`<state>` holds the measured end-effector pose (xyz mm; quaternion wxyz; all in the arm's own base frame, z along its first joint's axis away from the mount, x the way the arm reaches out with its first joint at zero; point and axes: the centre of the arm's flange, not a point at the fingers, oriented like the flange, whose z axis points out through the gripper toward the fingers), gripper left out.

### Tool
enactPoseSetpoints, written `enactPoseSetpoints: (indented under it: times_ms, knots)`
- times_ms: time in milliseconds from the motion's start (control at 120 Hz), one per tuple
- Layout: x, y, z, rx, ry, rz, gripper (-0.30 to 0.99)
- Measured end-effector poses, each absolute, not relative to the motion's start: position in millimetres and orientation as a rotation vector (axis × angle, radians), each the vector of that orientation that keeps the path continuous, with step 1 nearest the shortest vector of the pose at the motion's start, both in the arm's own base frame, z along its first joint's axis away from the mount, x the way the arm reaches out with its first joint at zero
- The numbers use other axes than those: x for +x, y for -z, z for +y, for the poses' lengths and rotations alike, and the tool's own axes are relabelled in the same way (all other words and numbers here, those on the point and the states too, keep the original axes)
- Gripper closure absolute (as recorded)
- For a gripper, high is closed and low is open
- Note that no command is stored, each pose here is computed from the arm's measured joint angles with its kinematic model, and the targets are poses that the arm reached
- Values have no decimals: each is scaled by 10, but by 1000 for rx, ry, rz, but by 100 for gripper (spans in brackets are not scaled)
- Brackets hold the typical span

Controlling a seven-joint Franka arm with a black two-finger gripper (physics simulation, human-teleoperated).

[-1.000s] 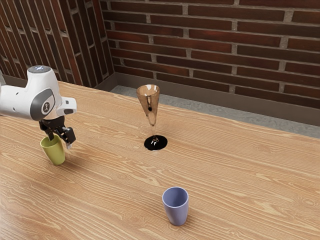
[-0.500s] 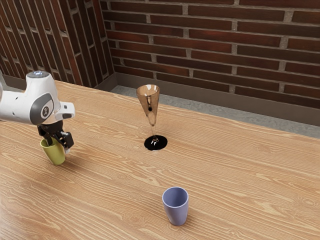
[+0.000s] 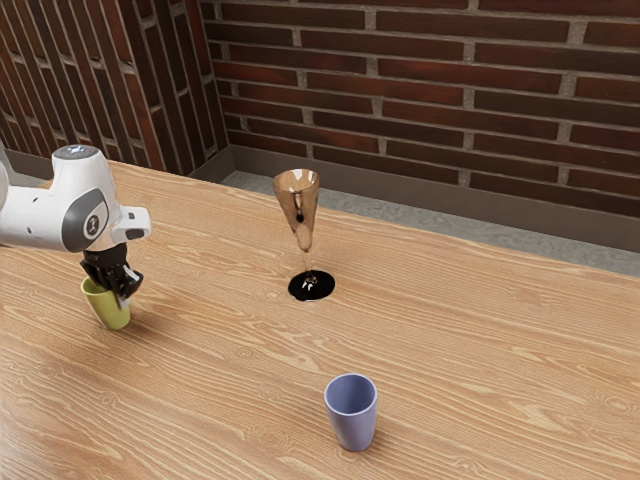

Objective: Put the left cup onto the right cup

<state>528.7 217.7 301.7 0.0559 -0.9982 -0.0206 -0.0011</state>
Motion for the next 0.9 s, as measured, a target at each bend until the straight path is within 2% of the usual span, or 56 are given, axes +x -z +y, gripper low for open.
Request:
enactPoseSetpoints:
  times_ms: [158,525,692,900]
  knots:
    - [5288,-3052,2166,-3033,8,-67,75]
    - [5312,-3451,1951,-3041,43,-27,76]
    - [5420,-3573,1536,-3036,28,69,76]
    - [5585,-4016,664,-3030,52,204,76]
